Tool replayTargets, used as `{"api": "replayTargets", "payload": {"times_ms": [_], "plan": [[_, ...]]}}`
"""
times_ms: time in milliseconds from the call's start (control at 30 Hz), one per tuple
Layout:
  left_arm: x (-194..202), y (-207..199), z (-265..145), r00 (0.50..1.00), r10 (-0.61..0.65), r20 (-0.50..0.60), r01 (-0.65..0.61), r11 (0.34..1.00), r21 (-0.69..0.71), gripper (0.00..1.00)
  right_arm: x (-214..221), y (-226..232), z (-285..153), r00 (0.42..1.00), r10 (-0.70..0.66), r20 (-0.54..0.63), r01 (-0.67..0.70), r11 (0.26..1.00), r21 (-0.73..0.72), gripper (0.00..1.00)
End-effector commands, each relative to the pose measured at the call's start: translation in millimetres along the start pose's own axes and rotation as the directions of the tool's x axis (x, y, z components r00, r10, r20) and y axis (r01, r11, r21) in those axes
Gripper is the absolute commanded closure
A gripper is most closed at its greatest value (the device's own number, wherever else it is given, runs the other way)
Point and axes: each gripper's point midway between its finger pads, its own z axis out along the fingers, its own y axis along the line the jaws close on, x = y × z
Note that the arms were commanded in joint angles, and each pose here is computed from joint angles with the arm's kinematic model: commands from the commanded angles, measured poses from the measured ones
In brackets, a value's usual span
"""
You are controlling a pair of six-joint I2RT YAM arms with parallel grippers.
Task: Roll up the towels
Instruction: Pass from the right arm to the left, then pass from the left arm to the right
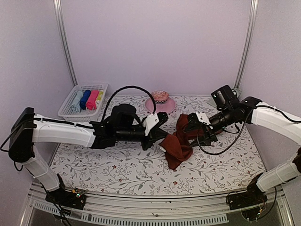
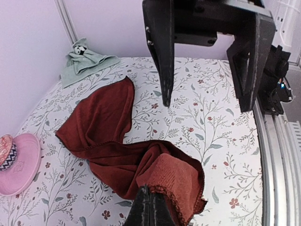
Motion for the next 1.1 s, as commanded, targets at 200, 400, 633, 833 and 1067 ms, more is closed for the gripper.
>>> {"api": "replayTargets", "payload": {"times_ms": [200,400,633,833,1067], "plan": [[-0.3,53.8,-22.1,0.983,-0.146,0.108,0.176,0.912,-0.370,1.00,10.0,-18.4,25.0,0.999,-0.012,0.032,0.008,0.993,0.119,0.26],[-1.0,77.2,-38.3,0.940,-0.277,0.198,0.340,0.807,-0.482,1.00,13.7,-15.8,38.3,0.997,-0.075,-0.017,0.077,0.977,0.197,0.21],[-4.4,86.2,-51.3,0.920,-0.304,0.245,0.390,0.758,-0.523,1.00,34.0,-37.5,68.8,0.987,-0.073,-0.142,0.118,0.933,0.340,0.22],[2.1,86.1,-52.4,0.919,-0.315,0.237,0.394,0.749,-0.532,1.00,53.7,-52.9,95.9,0.973,-0.015,-0.232,0.115,0.897,0.427,0.30],[7.8,89.6,-60.5,0.919,-0.316,0.237,0.395,0.728,-0.561,1.00,78.3,-56.6,116.7,0.955,0.053,-0.292,0.083,0.897,0.434,0.46]]}}
